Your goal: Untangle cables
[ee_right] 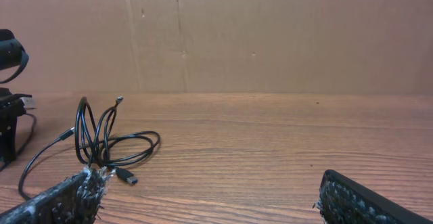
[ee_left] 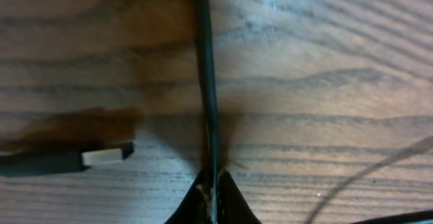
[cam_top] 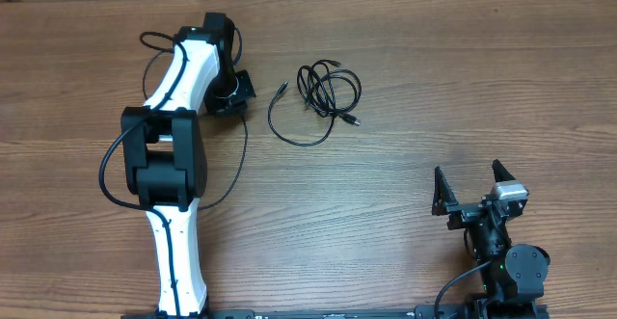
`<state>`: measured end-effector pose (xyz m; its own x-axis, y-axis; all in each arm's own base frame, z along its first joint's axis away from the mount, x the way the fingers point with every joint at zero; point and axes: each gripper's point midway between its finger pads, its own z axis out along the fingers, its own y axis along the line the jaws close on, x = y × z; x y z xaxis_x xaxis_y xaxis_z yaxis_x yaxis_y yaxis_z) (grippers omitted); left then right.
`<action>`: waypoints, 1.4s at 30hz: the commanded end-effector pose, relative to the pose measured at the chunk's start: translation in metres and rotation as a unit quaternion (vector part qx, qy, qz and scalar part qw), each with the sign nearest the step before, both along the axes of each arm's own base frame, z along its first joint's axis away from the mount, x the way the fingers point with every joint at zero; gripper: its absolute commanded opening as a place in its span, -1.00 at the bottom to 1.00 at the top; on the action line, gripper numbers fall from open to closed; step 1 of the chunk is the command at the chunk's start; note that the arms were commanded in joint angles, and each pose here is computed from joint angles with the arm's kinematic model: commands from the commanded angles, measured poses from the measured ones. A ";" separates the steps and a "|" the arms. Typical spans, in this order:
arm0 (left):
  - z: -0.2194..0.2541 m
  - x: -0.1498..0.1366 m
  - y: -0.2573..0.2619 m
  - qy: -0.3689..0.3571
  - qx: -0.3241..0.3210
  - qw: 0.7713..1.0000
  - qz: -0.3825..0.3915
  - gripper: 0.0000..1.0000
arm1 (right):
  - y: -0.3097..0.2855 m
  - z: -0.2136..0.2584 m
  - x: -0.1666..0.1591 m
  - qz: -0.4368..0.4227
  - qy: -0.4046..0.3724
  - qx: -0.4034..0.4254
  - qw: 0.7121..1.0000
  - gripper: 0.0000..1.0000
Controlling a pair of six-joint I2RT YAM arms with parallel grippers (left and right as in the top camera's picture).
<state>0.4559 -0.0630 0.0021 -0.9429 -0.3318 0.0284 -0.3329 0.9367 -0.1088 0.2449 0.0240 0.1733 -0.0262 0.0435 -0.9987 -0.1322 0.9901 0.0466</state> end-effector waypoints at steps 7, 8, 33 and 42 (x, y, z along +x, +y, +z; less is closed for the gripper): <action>0.008 0.011 0.013 -0.022 0.027 0.999 -0.021 -0.16 | -0.001 -0.003 0.001 -0.003 0.002 -0.003 1.000 1.00; 0.010 0.014 0.014 -0.026 0.022 0.999 -0.019 -0.16 | -0.001 -0.003 0.001 -0.003 0.002 -0.003 1.000 1.00; -0.031 -0.007 0.011 0.019 0.038 0.999 -0.031 -0.23 | -0.001 -0.003 0.001 -0.003 0.002 -0.003 1.000 1.00; 0.015 0.013 0.002 -0.001 -0.020 1.000 -0.017 -0.25 | -0.001 -0.003 0.001 -0.003 0.002 -0.003 1.000 1.00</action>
<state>0.4553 -0.0539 0.0056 -0.9538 -0.2972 0.0438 -0.2998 0.9508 -0.0782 0.2449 0.0240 0.1733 -0.0262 0.0435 -0.9987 -0.1322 0.9901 0.0466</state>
